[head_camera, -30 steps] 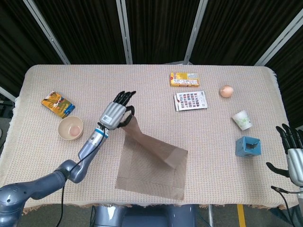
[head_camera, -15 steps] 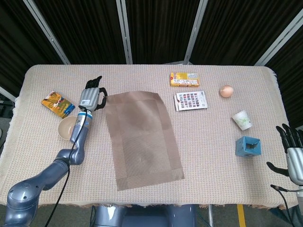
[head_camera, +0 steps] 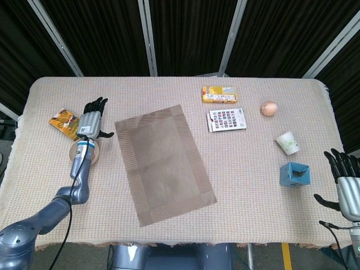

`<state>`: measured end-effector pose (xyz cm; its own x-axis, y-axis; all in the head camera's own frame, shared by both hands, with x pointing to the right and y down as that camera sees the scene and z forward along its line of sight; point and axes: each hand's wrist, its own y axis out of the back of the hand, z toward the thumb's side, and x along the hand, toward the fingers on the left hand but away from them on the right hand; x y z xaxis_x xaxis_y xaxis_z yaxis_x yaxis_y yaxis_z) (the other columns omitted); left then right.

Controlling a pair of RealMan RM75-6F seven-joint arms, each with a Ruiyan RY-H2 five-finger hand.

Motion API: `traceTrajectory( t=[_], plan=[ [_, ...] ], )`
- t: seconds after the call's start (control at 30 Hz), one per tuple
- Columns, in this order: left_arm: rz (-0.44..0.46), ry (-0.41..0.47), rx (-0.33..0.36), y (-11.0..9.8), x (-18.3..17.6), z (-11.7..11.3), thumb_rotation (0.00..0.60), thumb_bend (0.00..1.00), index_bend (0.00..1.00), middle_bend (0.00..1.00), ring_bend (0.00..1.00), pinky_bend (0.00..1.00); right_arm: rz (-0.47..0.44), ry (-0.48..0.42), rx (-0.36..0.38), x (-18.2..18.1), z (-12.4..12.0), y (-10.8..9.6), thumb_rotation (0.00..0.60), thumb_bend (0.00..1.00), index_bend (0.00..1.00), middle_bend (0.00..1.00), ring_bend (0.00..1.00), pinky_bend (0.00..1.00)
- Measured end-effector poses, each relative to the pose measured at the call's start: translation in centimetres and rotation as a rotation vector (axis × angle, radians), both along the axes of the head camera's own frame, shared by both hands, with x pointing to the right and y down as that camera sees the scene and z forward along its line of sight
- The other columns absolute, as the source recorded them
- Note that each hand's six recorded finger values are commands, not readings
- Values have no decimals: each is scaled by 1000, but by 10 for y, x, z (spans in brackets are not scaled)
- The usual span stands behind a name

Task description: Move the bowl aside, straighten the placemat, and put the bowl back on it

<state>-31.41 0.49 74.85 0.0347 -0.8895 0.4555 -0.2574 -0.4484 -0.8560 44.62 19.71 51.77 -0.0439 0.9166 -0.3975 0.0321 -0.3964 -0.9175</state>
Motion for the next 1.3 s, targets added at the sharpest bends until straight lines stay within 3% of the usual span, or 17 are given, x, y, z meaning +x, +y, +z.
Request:
traceTrajectory(
  t=[0.23, 0.43, 0.7, 0.87, 0.97, 1.07, 1.3],
  plan=[
    [29, 28, 61, 2, -13, -31, 600, 0, 0, 0, 0, 0, -46, -36, -51, -10, 12, 3, 600, 0, 0, 0, 0, 0],
    [43, 3, 87, 20, -28, -69, 600, 0, 0, 0, 0, 0, -181, -70, -118, -35, 30, 5, 600, 0, 0, 0, 0, 0],
    [7, -41, 69, 75, -54, -144, 600, 0, 0, 0, 0, 0, -430, -94, -232, -85, 69, 2, 600, 0, 0, 0, 0, 0],
    [-51, -185, 38, 121, -93, -187, 600, 0, 0, 0, 0, 0, -573, -136, -253, -127, 92, 2, 600, 0, 14, 0, 0, 0],
    [-69, -260, 22, 142, -107, -197, 600, 0, 0, 0, 0, 0, -647, -152, -258, -147, 103, 5, 600, 0, 37, 0, 0, 0],
    [-75, -273, 20, 153, -109, -200, 600, 0, 0, 0, 0, 0, -703, -169, -269, -165, 114, 7, 600, 0, 63, 0, 0, 0],
    [-59, -291, 34, 161, -108, -203, 600, 0, 0, 0, 0, 0, -782, -215, -265, -205, 136, 2, 600, 0, 90, 0, 0, 0]
  ],
)
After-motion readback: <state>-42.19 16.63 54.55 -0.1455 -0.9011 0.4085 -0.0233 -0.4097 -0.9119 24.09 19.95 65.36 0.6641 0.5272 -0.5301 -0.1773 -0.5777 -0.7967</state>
